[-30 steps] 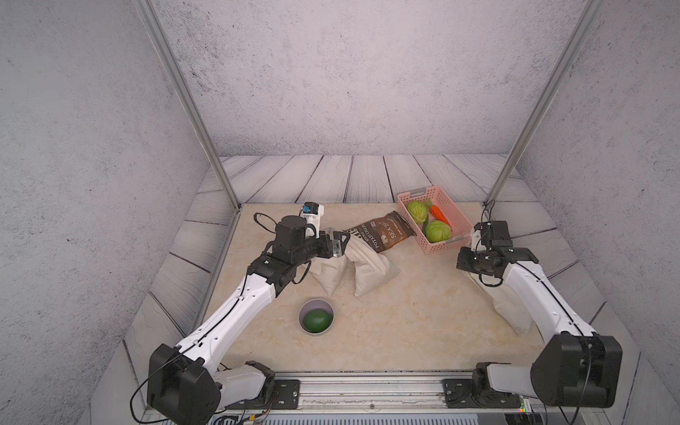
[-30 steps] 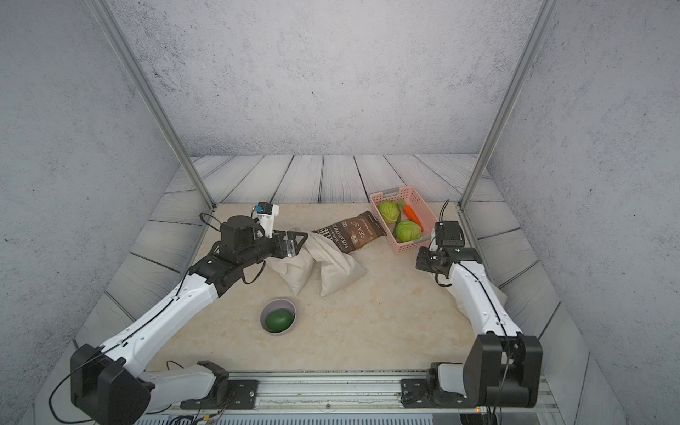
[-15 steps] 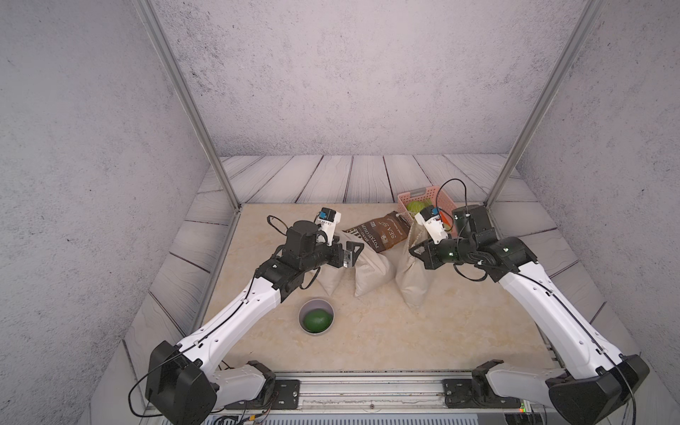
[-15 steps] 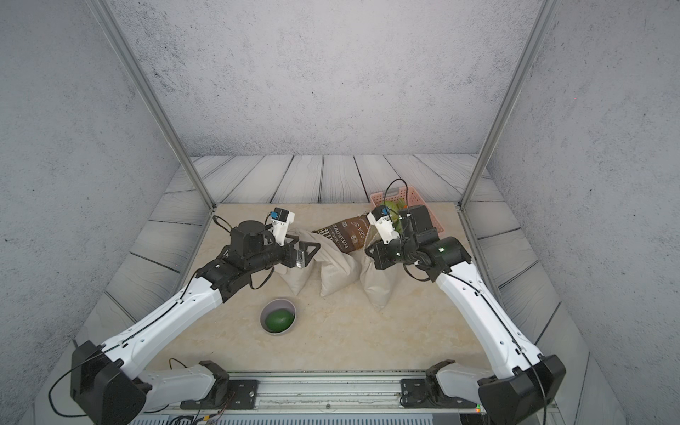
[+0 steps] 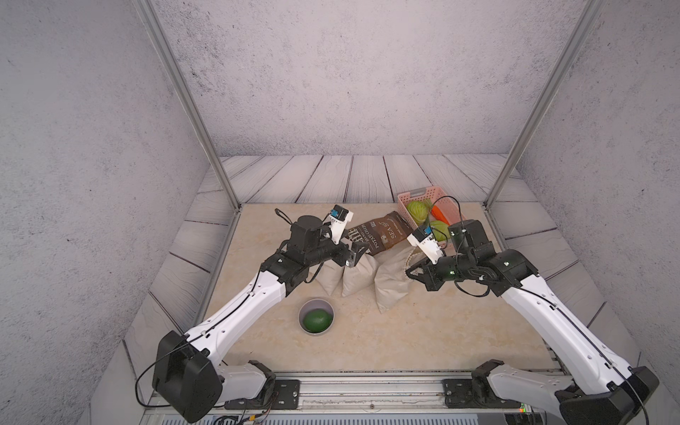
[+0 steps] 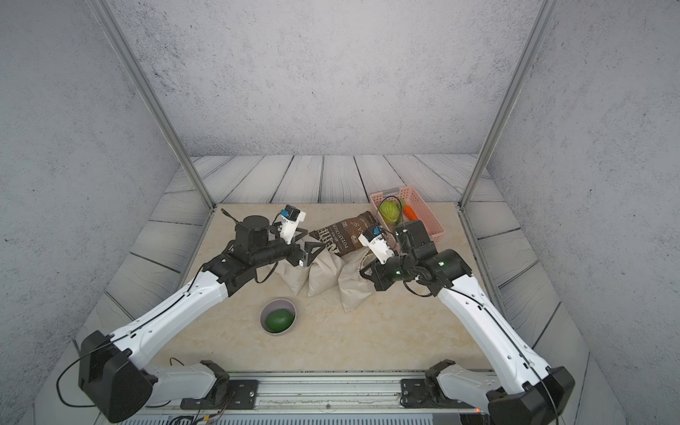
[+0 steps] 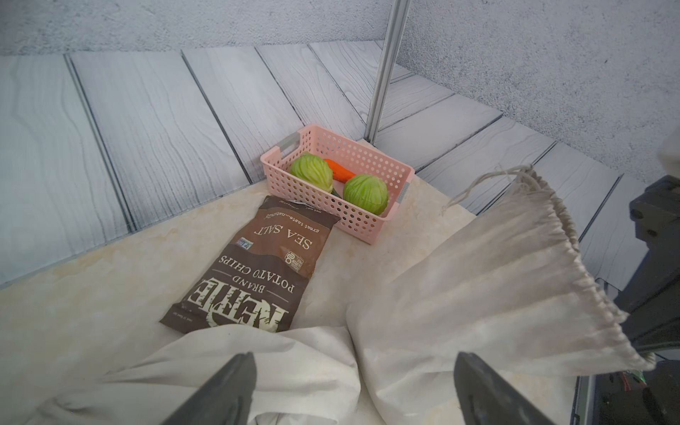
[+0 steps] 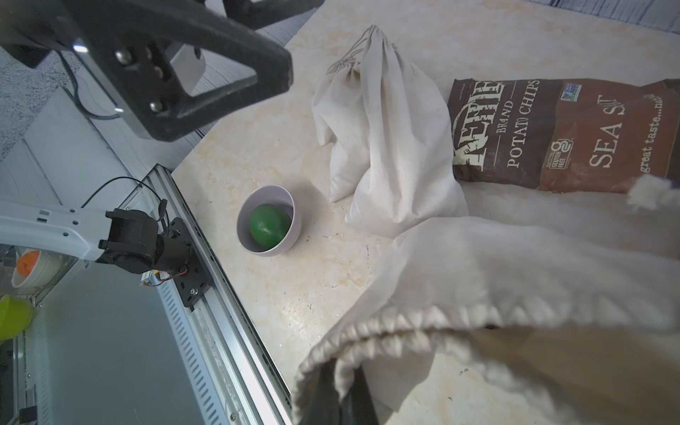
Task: Close the soil bag
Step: Move the soil bag to the center of the board, then frap the soil bag at the center of the board.
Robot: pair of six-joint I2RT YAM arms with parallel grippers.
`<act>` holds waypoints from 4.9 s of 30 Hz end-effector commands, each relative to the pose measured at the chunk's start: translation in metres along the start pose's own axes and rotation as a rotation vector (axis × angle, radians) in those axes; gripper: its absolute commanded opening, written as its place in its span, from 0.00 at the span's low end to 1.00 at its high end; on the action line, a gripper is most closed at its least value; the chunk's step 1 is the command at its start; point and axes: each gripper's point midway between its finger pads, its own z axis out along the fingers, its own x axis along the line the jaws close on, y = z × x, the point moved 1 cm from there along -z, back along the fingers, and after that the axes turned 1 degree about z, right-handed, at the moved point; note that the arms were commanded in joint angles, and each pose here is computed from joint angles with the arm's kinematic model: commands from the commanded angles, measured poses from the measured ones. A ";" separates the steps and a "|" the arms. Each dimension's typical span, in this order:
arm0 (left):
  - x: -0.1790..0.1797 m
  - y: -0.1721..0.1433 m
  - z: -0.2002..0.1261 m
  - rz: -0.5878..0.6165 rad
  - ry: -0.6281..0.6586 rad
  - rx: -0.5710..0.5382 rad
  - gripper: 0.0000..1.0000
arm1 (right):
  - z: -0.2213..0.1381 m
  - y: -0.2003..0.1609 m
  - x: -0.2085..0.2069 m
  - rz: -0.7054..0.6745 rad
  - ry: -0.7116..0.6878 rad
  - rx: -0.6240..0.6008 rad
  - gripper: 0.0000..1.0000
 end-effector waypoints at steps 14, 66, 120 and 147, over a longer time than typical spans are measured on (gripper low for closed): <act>-0.076 -0.002 0.028 0.203 -0.143 -0.114 0.98 | 0.008 0.084 -0.007 0.137 -0.041 -0.256 0.00; -0.010 0.002 0.002 0.322 -0.091 -0.014 0.00 | 0.053 0.088 -0.062 -0.706 0.031 -0.361 0.75; -0.078 0.079 0.025 0.344 0.148 -0.117 0.84 | -0.057 0.139 0.011 -0.453 -0.308 -0.549 0.00; 0.083 -0.119 -0.009 0.089 0.881 0.446 0.16 | -0.248 0.082 -0.077 0.003 -1.112 -0.787 0.00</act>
